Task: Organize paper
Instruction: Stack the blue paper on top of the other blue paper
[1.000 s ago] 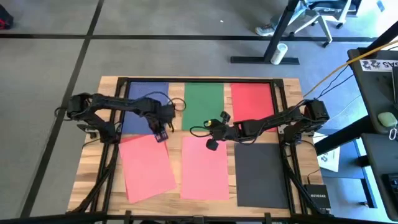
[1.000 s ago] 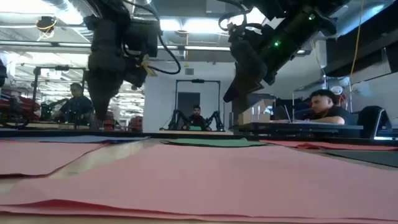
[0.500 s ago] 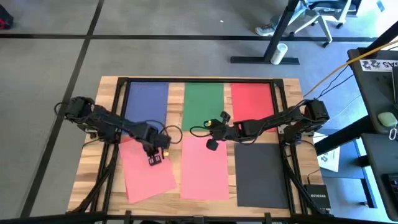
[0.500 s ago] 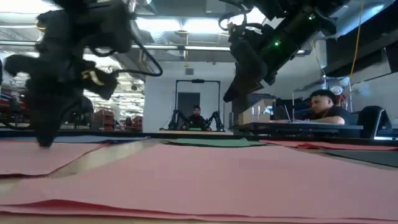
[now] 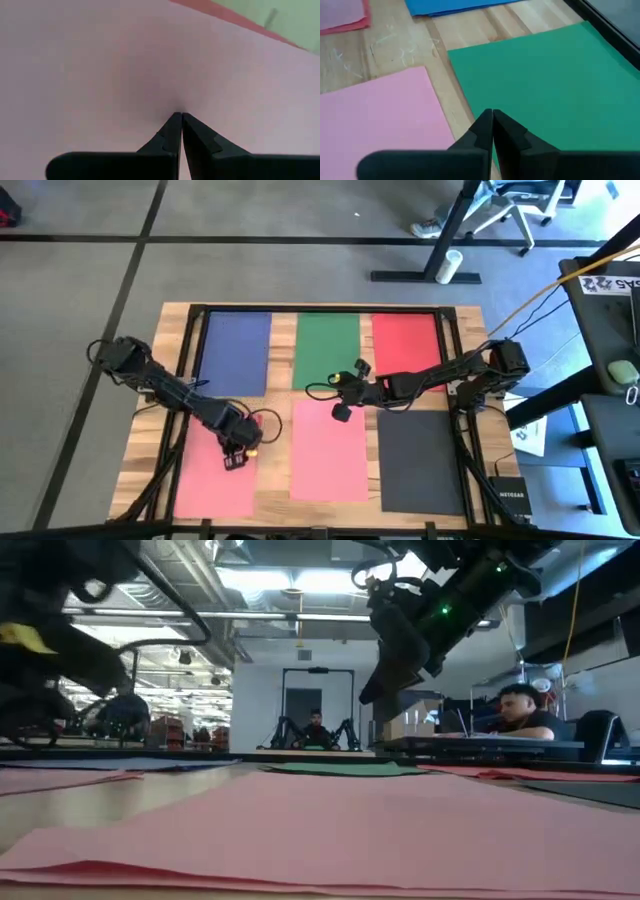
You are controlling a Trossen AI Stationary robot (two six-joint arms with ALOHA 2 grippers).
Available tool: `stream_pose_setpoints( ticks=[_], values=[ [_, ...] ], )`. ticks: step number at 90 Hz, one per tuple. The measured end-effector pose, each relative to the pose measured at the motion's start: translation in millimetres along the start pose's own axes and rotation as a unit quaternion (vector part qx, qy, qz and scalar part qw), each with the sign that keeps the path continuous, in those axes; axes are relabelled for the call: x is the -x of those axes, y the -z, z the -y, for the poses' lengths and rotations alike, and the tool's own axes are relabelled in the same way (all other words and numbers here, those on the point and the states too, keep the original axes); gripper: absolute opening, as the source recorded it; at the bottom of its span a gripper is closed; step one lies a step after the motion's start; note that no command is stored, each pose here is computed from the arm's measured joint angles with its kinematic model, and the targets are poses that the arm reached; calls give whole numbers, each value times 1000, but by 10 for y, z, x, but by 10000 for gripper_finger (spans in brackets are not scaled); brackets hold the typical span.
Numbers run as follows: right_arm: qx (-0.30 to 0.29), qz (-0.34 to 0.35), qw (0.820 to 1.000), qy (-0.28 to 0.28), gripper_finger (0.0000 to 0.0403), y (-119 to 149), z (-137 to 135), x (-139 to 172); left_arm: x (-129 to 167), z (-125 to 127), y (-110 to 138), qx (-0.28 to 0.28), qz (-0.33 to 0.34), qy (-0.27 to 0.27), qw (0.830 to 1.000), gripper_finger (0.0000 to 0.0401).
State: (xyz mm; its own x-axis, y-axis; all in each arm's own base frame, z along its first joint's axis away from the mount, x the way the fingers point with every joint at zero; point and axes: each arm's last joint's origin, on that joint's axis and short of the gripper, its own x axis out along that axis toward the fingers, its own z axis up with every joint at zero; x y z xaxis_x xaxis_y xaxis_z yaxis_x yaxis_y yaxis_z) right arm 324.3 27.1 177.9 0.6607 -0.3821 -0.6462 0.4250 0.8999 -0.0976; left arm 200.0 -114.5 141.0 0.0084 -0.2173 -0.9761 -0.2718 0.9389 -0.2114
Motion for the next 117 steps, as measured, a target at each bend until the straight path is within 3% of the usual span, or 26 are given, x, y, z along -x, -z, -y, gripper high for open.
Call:
stream_pose_setpoints(
  ticks=[29, 47, 70, 96, 117],
  values=[
    [0, 0, 1000, 0, 0, -1, 1, -1, 239, 122, -193, -18, 72, 5, 997, 0],
    [0, 0, 1000, 0, 0, -1, 1, -1, 298, -167, -337, 79, 90, -61, 991, 0],
    [0, 0, 1000, 0, 0, -1, 1, -1, 387, -534, -541, 164, 107, -85, 977, 0],
    [0, 0, 1000, 0, 0, 0, -1, 1, 477, -870, -712, 206, 140, -98, 964, 0],
    [2, 0, 1000, 0, 0, 0, -1, 1, 395, -1012, -675, 235, 119, -83, 961, 0]
  ],
)
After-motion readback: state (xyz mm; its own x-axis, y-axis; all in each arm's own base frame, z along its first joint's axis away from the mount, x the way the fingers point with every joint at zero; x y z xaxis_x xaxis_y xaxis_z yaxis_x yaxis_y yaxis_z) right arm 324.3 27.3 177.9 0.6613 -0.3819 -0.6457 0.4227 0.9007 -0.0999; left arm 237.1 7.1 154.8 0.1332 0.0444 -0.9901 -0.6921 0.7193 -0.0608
